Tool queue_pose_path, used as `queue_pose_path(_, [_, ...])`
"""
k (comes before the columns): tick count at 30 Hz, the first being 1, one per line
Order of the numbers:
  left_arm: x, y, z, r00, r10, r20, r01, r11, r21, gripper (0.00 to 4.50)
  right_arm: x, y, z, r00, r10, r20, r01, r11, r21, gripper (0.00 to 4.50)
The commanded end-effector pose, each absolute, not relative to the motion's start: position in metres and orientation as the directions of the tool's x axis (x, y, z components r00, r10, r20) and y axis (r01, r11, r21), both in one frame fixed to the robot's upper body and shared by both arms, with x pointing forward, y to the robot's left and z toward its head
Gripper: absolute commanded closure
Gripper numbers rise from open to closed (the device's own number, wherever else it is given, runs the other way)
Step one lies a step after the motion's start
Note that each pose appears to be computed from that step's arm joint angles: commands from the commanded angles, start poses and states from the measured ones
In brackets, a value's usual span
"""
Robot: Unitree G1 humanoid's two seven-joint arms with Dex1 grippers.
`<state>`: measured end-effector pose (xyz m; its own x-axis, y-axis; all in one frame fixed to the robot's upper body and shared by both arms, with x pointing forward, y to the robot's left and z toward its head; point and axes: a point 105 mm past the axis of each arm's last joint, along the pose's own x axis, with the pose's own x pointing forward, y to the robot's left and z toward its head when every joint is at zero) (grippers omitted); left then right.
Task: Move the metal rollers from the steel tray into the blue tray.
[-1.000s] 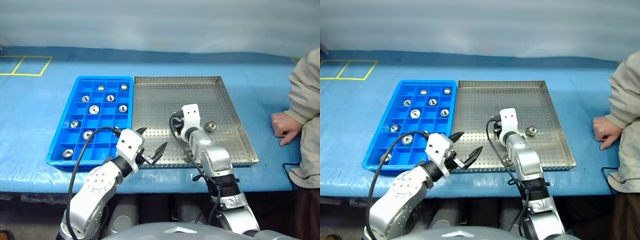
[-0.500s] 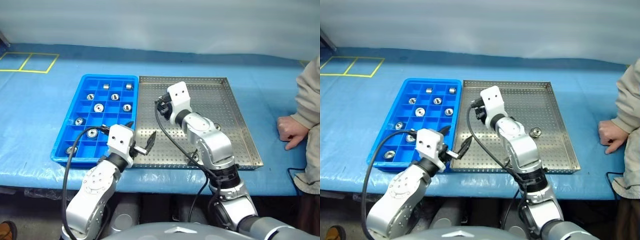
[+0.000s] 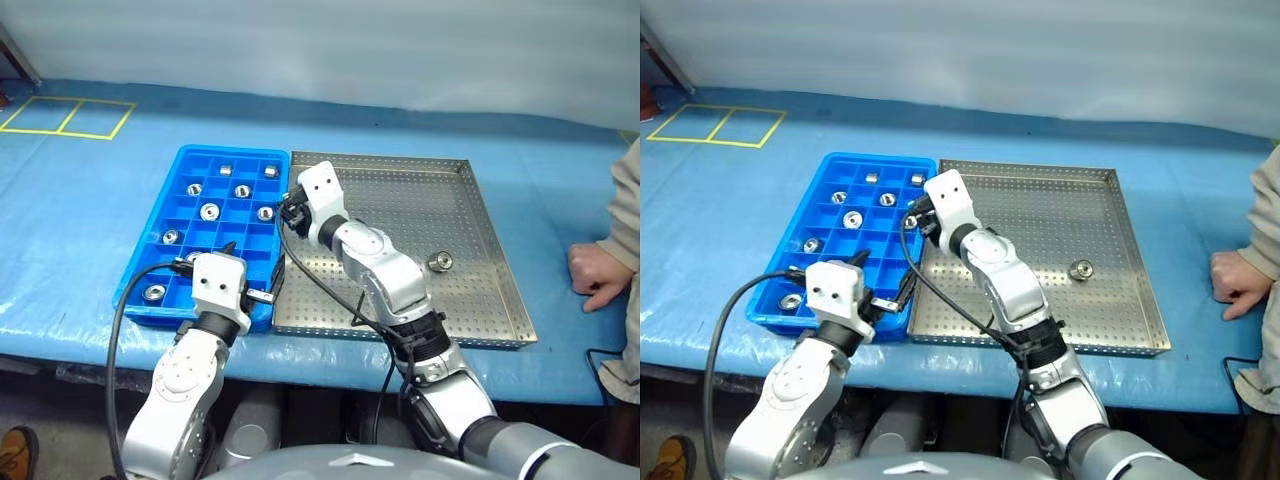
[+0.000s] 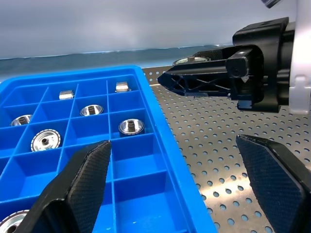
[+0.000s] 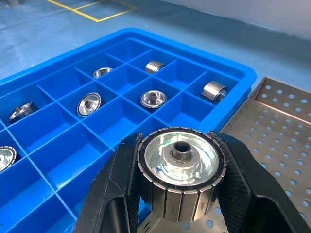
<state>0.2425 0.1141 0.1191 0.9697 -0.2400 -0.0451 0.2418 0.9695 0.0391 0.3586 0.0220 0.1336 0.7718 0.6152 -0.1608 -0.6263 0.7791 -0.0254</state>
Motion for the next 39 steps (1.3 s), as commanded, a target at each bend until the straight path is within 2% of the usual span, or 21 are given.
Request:
queue_pose_path(1, [0.238, 0.12, 0.139, 0.979, -0.202, 0.04, 0.2, 0.978, 0.051, 0.0, 0.353, 0.045, 0.156, 0.725, 0.684, -0.079, -0.687, 0.725, -0.038, 2.78])
queue_pose_path(8, [0.234, 0.128, 0.137, 0.989, -0.141, 0.036, 0.14, 0.989, 0.049, 0.0, 0.35, 0.06, 0.156, 0.681, 0.728, -0.074, -0.731, 0.682, -0.022, 2.78])
queue_pose_path(22, [0.227, 0.132, 0.133, 0.996, -0.09, 0.021, 0.089, 0.995, 0.048, 0.0, 0.37, 0.062, 0.128, 0.689, 0.707, -0.156, -0.716, 0.698, 0.004, 2.78])
queue_pose_path(39, [0.233, 0.119, 0.129, 0.986, -0.166, 0.009, 0.166, 0.986, 0.037, 0.0, 0.382, 0.013, 0.113, 0.778, 0.596, -0.196, -0.61, 0.792, -0.014, 2.78])
